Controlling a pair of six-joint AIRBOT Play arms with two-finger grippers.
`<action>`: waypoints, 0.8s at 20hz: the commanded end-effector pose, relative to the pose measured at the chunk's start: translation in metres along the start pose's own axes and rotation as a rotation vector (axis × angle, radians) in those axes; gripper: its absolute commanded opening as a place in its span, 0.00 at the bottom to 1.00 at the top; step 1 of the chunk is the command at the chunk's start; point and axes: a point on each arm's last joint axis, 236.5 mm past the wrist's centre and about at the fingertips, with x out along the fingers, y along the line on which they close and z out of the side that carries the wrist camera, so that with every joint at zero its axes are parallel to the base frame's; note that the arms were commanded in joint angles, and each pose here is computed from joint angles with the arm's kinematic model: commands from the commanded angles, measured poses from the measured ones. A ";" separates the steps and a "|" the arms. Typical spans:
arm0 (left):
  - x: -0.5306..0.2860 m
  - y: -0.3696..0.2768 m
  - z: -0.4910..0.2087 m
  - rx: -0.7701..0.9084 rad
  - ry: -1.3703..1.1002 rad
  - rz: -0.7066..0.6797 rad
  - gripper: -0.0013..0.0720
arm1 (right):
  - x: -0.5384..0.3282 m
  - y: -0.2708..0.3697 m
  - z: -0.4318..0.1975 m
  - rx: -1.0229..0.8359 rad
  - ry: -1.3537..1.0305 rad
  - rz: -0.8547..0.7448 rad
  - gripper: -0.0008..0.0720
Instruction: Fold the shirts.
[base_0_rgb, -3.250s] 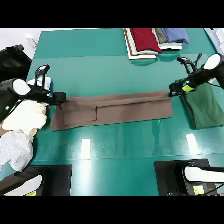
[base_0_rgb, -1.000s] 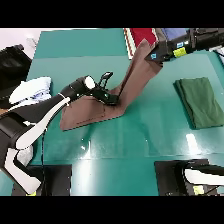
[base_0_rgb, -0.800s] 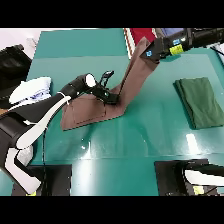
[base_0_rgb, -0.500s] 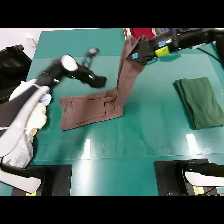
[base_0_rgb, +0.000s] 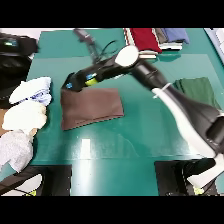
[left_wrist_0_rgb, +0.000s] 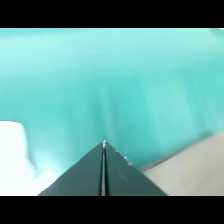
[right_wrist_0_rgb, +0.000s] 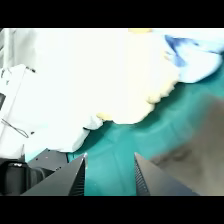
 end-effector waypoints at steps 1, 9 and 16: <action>-0.045 0.027 0.010 -0.008 -0.059 0.084 0.05 | 0.025 -0.014 -0.015 -0.059 0.060 -0.039 0.45; -0.031 0.009 -0.005 -0.056 -0.003 -0.003 0.05 | -0.138 -0.187 -0.099 0.273 0.177 -0.464 0.44; -0.031 -0.001 0.003 -0.073 -0.036 -0.048 0.05 | -0.146 -0.258 -0.187 0.700 0.152 -0.410 0.85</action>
